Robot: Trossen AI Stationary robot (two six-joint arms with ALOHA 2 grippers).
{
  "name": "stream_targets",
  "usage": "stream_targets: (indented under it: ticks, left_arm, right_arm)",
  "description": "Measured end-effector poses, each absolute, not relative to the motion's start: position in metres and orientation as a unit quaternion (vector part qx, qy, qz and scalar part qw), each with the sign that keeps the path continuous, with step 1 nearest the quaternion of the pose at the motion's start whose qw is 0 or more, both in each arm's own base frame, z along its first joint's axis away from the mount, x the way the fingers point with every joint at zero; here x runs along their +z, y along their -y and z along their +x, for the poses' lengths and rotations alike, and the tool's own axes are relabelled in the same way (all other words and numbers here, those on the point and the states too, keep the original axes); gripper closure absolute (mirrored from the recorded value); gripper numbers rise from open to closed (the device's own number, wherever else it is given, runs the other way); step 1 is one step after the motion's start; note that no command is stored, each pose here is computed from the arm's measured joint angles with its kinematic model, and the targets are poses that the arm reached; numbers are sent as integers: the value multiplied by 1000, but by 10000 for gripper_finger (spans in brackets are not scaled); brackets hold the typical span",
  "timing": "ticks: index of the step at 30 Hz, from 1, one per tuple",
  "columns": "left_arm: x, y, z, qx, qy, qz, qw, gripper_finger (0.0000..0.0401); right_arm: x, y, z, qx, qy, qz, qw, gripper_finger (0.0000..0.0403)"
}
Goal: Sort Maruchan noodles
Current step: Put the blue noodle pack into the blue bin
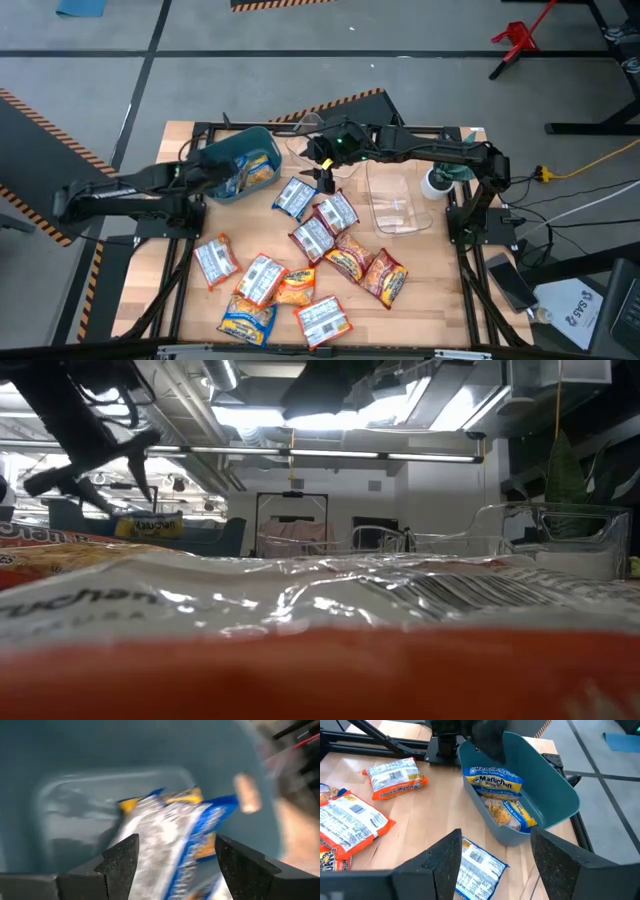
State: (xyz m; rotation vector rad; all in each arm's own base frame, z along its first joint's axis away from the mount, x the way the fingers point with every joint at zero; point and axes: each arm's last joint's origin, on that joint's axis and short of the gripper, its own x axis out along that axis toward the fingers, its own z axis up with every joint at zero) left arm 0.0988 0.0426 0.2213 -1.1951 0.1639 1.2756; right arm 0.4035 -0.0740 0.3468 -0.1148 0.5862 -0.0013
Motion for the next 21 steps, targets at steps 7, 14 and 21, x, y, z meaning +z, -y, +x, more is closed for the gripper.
stream_targets:
  ticks: [7,14,21]
  left_arm:
    - [263,-44,103,433,80,-495,749,155]
    - [262,-49,127,404,46,-474,781,190]
    - [232,-54,160,406,-66,-512,754,227]
  right_arm:
    - [346,74,403,-4,-291,-58,955,182]
    - [347,74,403,-4,-290,-58,955,182]
    - [347,74,403,-4,-290,-58,955,182]
